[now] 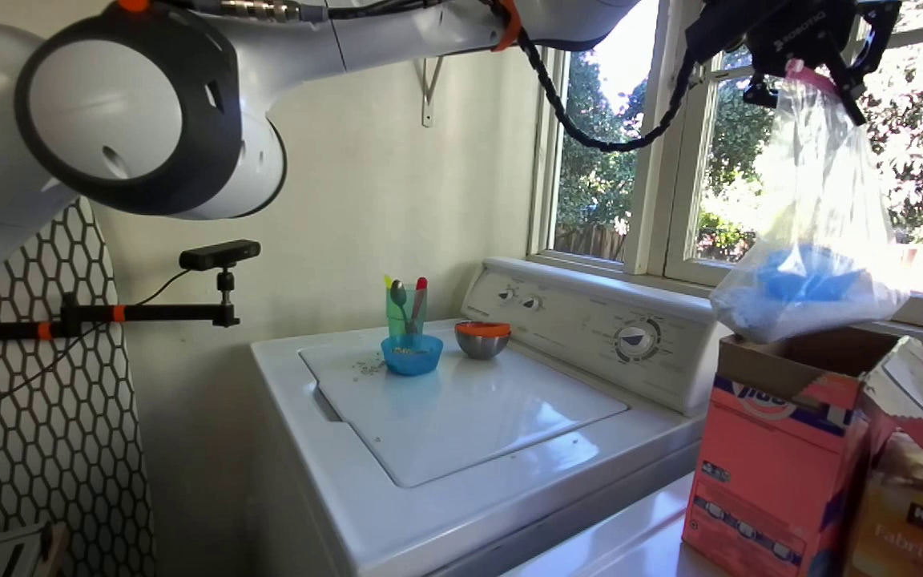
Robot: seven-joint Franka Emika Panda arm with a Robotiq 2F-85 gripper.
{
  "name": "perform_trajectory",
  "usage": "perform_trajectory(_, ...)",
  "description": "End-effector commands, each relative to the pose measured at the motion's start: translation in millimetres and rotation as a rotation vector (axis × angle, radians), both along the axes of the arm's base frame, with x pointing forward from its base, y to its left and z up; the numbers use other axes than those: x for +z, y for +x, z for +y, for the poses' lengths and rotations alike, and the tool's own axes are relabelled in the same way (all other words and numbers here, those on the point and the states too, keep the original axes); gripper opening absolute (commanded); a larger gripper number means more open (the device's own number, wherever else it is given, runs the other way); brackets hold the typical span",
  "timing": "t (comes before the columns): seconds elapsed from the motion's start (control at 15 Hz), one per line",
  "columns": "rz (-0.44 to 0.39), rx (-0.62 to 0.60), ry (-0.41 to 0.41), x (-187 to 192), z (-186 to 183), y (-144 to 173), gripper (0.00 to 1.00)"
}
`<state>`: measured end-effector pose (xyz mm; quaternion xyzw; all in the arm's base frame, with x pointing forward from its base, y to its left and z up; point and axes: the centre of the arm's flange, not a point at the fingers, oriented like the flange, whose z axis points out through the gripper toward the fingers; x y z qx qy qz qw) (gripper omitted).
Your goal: Put the clear plastic inside the orange box and close the box.
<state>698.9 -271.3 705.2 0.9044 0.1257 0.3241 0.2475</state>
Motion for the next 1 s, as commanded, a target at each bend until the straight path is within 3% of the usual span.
perform_trajectory(0.0,0.013,-0.007,0.015,2.0,3.3,-12.1,0.00)
perform_trajectory(0.33,-0.027,0.069,0.085,21.1,-1.1,-14.0,0.00)
perform_trajectory(0.93,-0.062,0.106,0.138,28.4,-18.8,-20.1,0.00)
